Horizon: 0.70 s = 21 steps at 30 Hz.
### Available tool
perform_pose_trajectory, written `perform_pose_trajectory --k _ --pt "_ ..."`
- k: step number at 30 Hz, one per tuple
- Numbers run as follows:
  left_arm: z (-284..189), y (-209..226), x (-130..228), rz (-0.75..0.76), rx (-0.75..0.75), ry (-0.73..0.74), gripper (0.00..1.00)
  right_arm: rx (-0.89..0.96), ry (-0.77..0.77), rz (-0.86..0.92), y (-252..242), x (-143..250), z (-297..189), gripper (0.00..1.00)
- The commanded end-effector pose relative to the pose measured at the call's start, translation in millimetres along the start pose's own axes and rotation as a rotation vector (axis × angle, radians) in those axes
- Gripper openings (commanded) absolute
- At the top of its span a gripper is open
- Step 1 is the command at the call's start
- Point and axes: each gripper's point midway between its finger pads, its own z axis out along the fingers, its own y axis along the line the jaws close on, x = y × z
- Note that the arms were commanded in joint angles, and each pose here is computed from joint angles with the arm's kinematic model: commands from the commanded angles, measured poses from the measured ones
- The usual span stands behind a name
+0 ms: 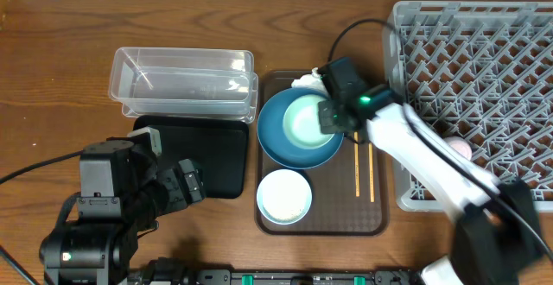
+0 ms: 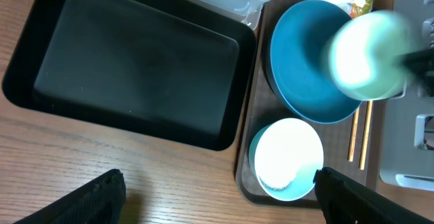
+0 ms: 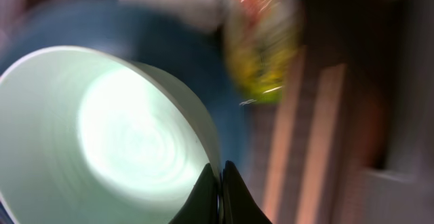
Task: Sort waste into correct bins and load items into the dishwasher rack
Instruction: 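Lift the green bowl and set it in the dish rack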
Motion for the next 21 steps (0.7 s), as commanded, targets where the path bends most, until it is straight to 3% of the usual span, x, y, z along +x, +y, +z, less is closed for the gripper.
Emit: perform_pose_trajectory --k 1,5,8,15,21 --pt "-2.0 0.8 -2.2 0.012 -0.010 -0.010 0.91 0.240 -0.261 0.065 -58.5 -40.2 -67.9 0.01" --pt "-2.0 0.8 -2.2 0.012 -0.010 -0.010 0.91 0.613 -0.483 0.173 -137.8 -57.7 -142.7 0.01" --pt "-1.9 0.8 -2.1 0.012 -0.009 -0.009 0.91 0.830 -0.531 0.223 -182.4 -57.2 -174.2 0.01" --pt "-1.9 0.9 -2.1 0.012 -0.010 -0.010 0.91 1.136 -0.472 0.403 -278.3 -48.2 -183.0 0.01" --pt "-1.9 0.8 -2.1 0.012 -0.009 -0.009 0.91 1.285 -0.298 0.344 -339.6 -47.8 -161.0 0.01"
